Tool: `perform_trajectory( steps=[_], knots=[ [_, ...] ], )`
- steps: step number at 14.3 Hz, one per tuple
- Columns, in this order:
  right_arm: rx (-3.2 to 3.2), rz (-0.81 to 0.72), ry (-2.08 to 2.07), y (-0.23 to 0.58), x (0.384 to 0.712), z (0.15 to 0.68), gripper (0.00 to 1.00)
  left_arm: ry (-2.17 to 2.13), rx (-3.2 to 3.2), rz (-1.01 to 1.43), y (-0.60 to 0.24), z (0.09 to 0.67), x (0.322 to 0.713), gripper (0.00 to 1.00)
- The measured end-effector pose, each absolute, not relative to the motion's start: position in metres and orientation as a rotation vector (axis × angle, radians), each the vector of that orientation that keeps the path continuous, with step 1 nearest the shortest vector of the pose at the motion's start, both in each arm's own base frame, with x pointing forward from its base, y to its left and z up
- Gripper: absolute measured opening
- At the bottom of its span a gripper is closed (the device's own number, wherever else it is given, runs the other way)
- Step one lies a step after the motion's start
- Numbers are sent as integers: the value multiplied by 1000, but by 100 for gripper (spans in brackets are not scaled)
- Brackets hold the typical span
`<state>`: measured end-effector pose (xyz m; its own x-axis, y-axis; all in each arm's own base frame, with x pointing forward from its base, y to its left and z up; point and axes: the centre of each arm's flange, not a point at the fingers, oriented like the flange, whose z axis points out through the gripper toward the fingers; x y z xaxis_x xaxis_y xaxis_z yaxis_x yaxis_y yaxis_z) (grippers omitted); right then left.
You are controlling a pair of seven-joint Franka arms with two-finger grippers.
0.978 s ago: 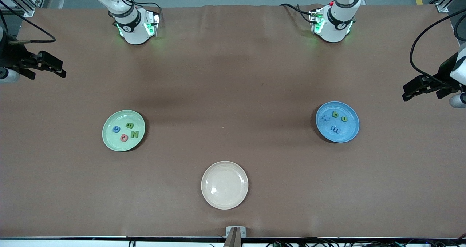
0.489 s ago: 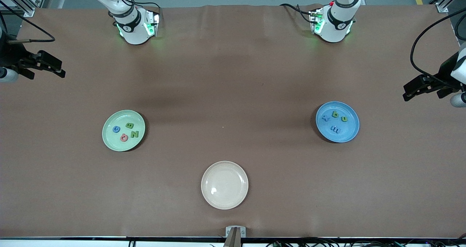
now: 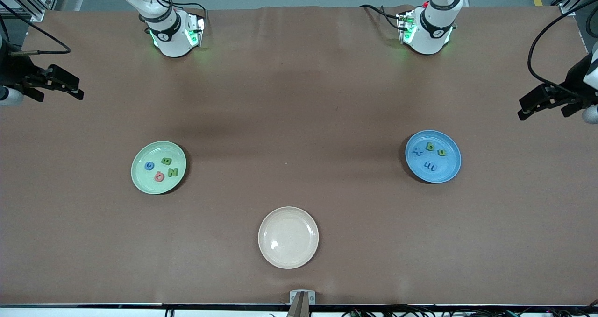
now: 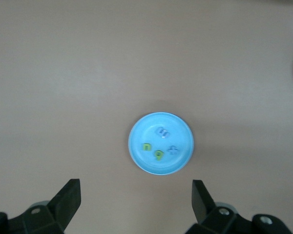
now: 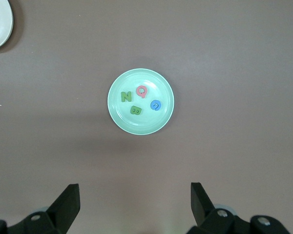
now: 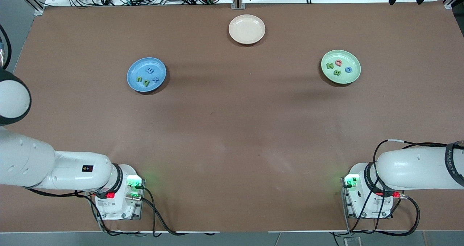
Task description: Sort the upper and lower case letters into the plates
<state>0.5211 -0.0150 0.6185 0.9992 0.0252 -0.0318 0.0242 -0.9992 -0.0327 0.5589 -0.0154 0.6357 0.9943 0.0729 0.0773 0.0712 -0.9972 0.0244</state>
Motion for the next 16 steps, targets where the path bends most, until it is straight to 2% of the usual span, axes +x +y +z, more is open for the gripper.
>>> perform_trajectory(
  steps=[16],
  knots=[
    [-3108, 59, -37, -15, 520, 618, 100, 66, 3105, 90, -6, 637, 552, 100]
  ],
)
